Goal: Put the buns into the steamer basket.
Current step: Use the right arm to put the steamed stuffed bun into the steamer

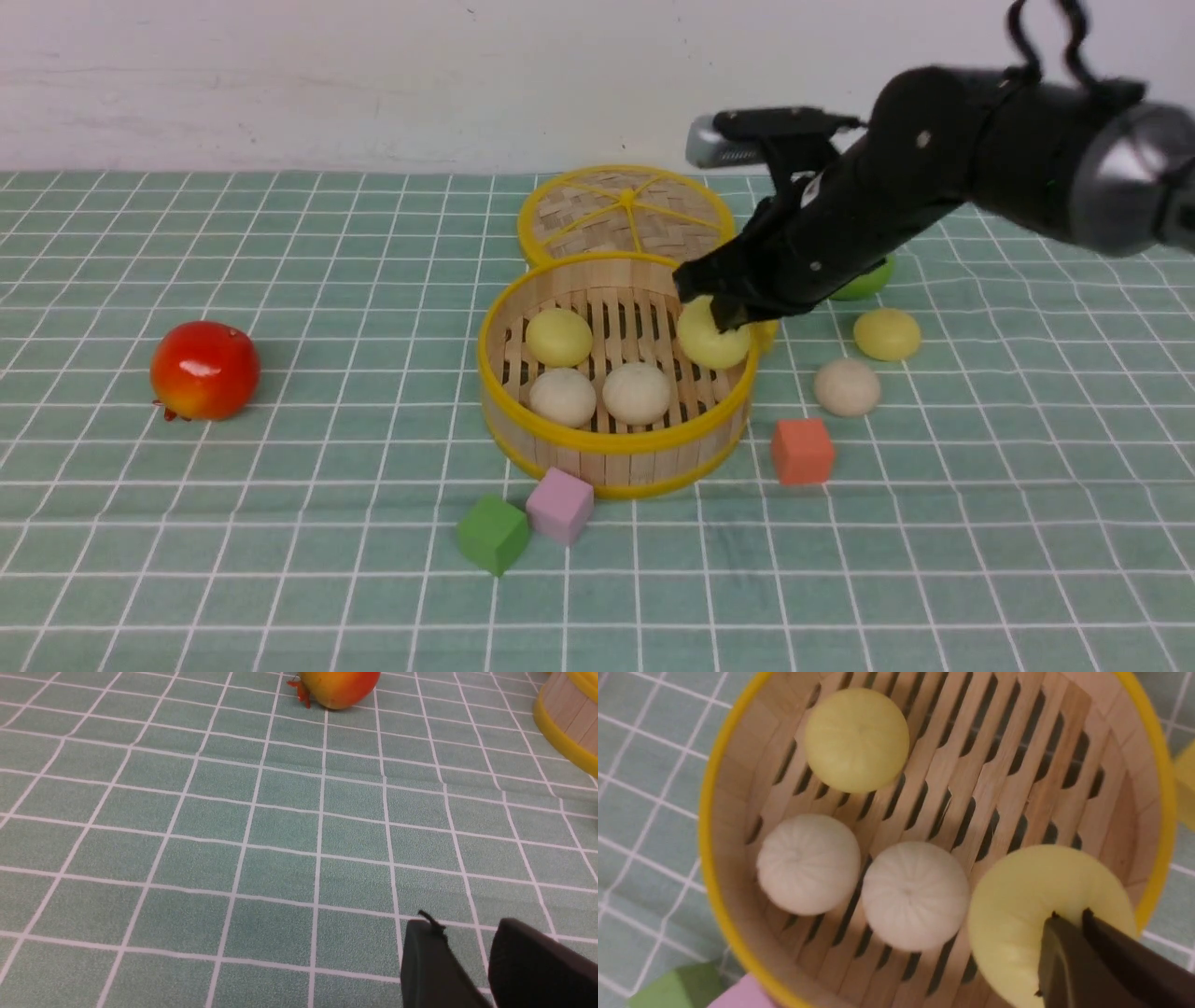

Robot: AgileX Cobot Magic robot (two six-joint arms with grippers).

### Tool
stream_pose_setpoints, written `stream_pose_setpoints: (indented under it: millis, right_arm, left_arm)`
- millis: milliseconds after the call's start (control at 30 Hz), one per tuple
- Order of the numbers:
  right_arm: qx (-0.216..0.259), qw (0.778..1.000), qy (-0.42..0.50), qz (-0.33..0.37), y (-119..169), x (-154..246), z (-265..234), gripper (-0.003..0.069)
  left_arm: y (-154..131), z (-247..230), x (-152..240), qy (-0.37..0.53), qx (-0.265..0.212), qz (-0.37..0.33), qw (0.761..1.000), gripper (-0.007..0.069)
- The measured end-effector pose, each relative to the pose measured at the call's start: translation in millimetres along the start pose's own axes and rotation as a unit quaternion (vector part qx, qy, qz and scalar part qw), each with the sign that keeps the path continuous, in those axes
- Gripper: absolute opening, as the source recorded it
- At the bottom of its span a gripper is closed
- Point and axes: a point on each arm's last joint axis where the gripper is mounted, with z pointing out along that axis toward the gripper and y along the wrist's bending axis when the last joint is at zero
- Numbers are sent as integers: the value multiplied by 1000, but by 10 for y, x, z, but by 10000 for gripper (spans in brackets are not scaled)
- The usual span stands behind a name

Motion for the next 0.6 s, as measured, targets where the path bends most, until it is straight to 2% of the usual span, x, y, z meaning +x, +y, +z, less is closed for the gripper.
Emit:
stream_pose_setpoints:
  millis: [233,600]
  right_arm:
    - [8,999,35,7,-91,143,394,-6]
    - [9,1000,19,7,-104,126,441,35]
  left_arm:
    - [0,0,0,0,0,0,1000,200]
    - [0,0,0,0,0,0,1000,203]
